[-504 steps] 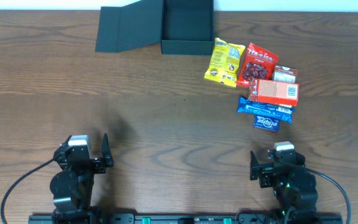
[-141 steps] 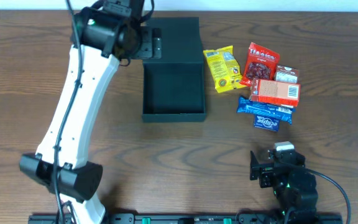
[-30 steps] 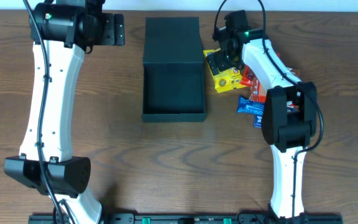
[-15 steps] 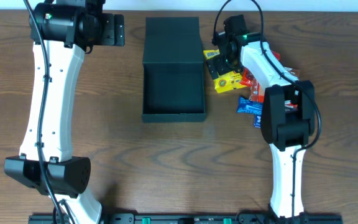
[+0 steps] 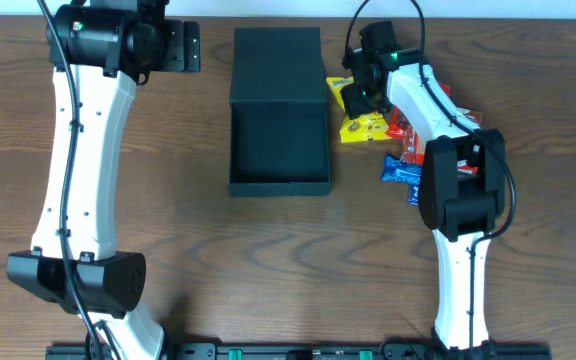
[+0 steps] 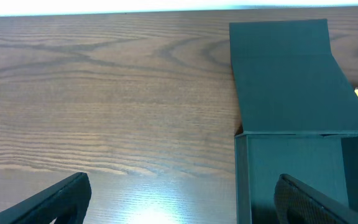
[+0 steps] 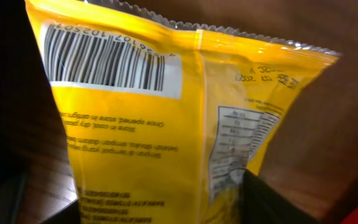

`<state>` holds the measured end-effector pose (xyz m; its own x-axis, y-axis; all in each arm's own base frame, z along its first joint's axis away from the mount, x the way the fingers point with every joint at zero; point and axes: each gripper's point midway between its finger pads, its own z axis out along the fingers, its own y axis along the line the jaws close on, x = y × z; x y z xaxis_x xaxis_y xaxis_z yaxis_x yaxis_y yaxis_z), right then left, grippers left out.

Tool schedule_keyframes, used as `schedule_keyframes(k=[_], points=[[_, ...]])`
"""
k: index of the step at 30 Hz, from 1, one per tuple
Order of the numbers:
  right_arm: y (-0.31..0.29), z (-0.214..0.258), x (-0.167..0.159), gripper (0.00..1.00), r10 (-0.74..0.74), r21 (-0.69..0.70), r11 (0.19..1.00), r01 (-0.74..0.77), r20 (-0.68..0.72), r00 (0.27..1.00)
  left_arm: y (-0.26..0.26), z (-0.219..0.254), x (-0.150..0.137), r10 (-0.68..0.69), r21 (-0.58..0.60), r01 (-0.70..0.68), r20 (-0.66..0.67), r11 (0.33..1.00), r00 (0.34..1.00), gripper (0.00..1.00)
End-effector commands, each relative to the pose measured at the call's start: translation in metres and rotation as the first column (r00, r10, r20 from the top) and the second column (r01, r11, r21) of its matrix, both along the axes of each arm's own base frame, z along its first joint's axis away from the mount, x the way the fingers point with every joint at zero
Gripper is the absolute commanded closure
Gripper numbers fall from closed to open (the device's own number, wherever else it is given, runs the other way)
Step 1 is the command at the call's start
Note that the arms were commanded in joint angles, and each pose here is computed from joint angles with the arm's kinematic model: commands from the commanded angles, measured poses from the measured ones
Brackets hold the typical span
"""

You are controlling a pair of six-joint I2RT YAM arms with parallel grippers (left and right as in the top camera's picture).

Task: Pack container
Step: 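Grasp the yellow snack bag with the right gripper and lift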

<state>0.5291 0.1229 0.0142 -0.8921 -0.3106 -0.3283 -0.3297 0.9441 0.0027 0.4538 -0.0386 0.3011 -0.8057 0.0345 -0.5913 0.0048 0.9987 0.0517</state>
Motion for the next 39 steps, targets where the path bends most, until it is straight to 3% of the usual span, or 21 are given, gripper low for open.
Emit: schedule_keyframes(k=[1, 13, 15, 16, 26, 36, 39], points=[[0.010, 0.010, 0.013, 0.49, 0.001, 0.025, 1.000, -0.002, 0.033, 0.999, 0.003, 0.001, 0.002, -0.008, 0.013, 0.008, 0.006, 1.000, 1.000, 0.05], [0.004, 0.120, 0.050, 0.55, -0.047, 0.028, 0.999, 0.042, 0.212, 0.976, 0.012, 0.003, 0.003, 0.013, 0.062, -0.014, 0.015, 0.998, 1.000, 0.05], [0.001, 0.131, 0.051, 0.46, -0.054, 0.007, 0.999, 0.054, 0.233, 0.971, 0.012, 0.003, 0.003, 0.007, 0.067, -0.008, 0.014, 0.998, 1.000, 0.05], [-0.001, 0.131, 0.052, 0.31, -0.058, -0.002, 0.998, 0.060, 0.236, 0.970, 0.012, 0.003, 0.003, 0.003, 0.071, -0.004, 0.014, 0.997, 1.000, 0.05], [0.012, 0.037, 0.023, 0.07, -0.009, 0.041, 0.999, 0.009, 0.018, 1.000, 0.017, 0.004, 0.005, 0.009, 0.073, -0.011, 0.021, 0.997, 1.000, 0.05], [0.009, -0.018, 0.011, 0.05, -0.012, 0.016, 1.000, 0.013, -0.091, 0.996, 0.017, 0.005, 0.006, 0.009, 0.072, -0.011, 0.028, 0.997, 1.000, 0.05], [0.008, -0.023, 0.010, 0.17, -0.015, 0.013, 1.000, 0.017, -0.102, 0.995, 0.017, 0.005, 0.006, 0.009, 0.072, -0.011, 0.028, 0.997, 1.000, 0.05]])
